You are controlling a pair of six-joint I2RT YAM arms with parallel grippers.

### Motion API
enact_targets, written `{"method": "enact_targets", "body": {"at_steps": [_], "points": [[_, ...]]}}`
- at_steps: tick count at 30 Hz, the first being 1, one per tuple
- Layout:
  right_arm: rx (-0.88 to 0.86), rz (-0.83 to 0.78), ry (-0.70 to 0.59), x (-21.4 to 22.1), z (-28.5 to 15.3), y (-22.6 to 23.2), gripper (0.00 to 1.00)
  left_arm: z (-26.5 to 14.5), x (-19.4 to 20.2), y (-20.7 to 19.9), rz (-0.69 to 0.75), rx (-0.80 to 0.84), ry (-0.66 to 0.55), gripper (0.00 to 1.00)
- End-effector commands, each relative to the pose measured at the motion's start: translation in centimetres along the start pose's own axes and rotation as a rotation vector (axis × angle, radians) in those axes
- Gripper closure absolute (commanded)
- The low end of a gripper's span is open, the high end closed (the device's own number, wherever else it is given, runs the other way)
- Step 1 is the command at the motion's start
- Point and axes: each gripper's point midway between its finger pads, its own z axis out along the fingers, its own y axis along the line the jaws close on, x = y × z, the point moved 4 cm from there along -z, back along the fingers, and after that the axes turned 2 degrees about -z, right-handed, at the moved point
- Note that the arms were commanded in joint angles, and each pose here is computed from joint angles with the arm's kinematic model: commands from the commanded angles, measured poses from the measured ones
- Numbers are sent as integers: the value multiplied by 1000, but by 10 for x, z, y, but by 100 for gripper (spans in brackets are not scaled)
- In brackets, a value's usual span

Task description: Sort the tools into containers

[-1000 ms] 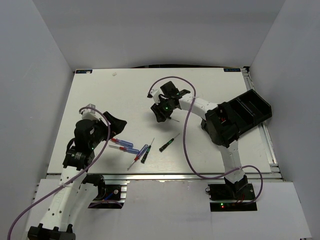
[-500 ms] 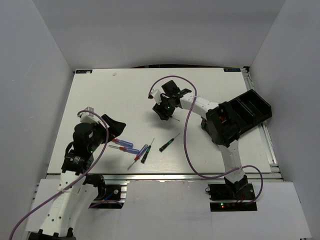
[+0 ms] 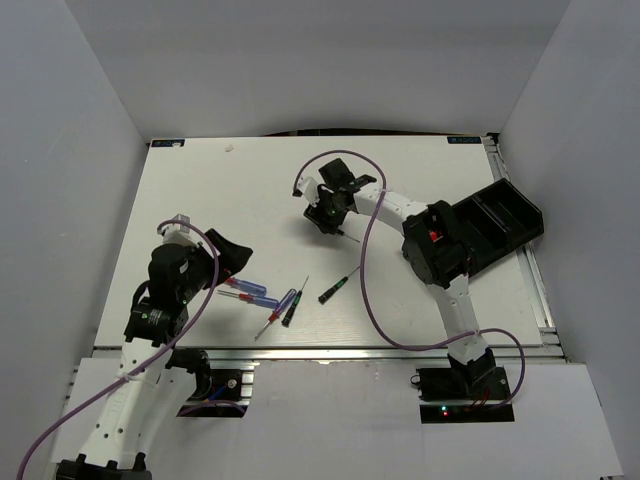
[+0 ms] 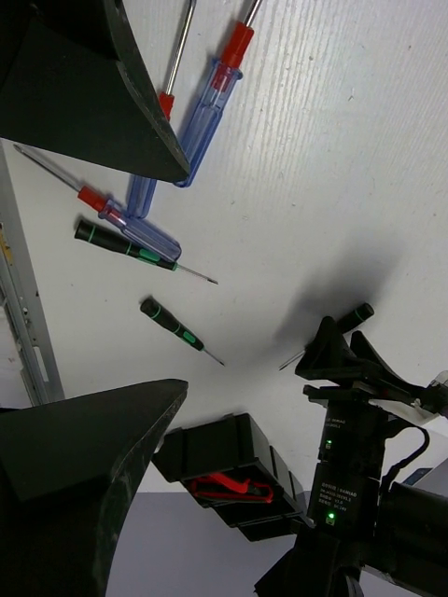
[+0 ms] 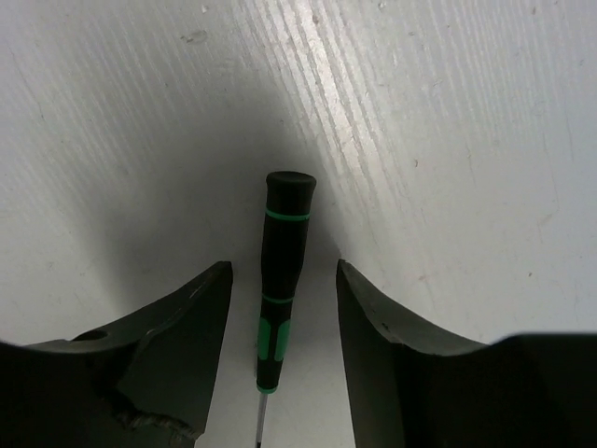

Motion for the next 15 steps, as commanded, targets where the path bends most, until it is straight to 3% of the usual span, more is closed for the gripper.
{"method": "enact_targets", "body": {"at_steps": [1, 3, 6, 7, 10, 13, 15], "points": [[-20, -13, 25, 6, 4, -2, 46, -2, 3, 2, -20, -3, 7, 2], [-33, -12, 34, 9, 6, 0, 52, -2, 3, 2, -25, -6, 6, 2], [-56, -6, 25, 9, 4, 2, 72, -1, 5, 9, -81, -50, -1, 2], [-66, -3, 15, 7, 3, 3, 83, 1, 6, 11, -127, -70, -1, 2], [-91, 11, -30, -5, -6, 2, 95, 6, 13, 18, -212, -107, 16, 7], [-214, 57, -177, -41, -35, 6, 100, 12, 18, 22, -238, -134, 45, 21], [-301, 43, -286, -67, -68, 13, 100, 15, 22, 22, -221, -123, 78, 21]]}}
